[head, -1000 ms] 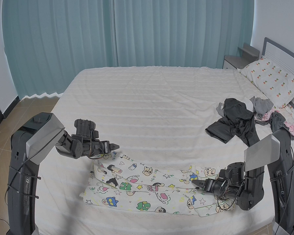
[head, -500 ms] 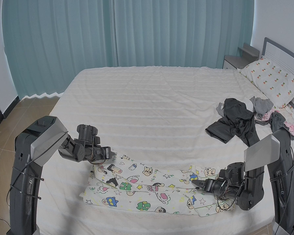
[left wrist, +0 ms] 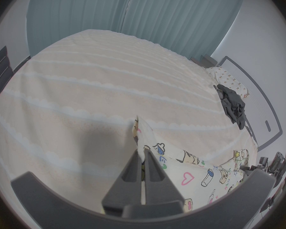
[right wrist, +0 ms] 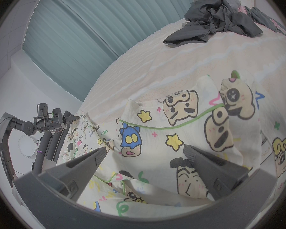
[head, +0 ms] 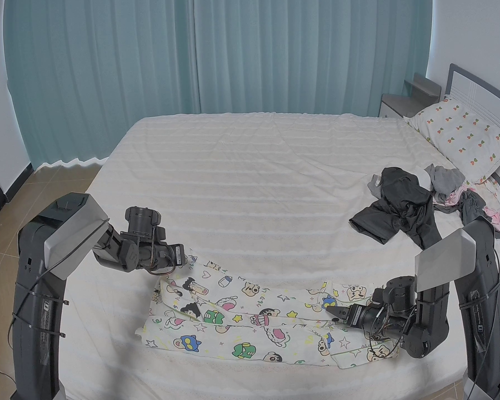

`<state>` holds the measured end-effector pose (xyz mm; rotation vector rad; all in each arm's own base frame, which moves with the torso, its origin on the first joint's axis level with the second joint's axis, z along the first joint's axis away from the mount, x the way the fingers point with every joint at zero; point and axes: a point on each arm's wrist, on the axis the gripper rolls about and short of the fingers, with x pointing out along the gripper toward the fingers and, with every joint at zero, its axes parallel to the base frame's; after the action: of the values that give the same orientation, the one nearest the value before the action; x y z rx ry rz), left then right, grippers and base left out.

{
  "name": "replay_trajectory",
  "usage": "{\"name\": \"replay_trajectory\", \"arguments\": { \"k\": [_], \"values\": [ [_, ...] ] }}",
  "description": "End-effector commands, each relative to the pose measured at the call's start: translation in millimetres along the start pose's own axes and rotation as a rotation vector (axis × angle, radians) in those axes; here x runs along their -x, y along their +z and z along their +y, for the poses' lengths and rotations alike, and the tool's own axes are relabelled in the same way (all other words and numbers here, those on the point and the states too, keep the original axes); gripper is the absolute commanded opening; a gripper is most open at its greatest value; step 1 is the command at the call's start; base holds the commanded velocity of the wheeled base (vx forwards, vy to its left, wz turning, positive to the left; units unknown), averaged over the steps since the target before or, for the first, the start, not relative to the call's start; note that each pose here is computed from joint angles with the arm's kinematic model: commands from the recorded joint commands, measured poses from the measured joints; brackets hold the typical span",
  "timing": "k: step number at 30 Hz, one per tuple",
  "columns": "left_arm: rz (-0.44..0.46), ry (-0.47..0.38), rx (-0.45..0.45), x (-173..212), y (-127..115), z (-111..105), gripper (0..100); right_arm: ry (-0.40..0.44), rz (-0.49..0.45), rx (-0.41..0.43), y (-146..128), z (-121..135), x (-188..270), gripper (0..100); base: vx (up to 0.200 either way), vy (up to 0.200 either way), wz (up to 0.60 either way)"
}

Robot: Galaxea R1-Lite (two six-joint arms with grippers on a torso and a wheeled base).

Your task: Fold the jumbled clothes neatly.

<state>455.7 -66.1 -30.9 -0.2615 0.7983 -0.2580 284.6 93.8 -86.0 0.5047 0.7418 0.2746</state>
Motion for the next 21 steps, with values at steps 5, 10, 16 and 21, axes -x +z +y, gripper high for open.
{"name": "replay_trajectory", "arguments": {
  "k": [5,10,16,21],
  "values": [
    [-0.075,-0.015,-0.012,25,13,-5,0,0.004,-0.007,0.001,1,0,0,100,0.0,0.0,0.0],
    [-0.133,-0.025,-0.015,38,6,0,0,0.003,-0.006,-0.001,0,0,0,100,0.0,0.0,0.0],
    [-0.139,-0.036,-0.008,61,2,2,0,0.004,-0.007,0.0,1,0,0,100,0.0,0.0,0.0],
    [-0.146,-0.056,-0.007,74,-9,4,0,0.003,-0.006,-0.001,0,0,0,100,0.0,0.0,0.0]
  ]
}}
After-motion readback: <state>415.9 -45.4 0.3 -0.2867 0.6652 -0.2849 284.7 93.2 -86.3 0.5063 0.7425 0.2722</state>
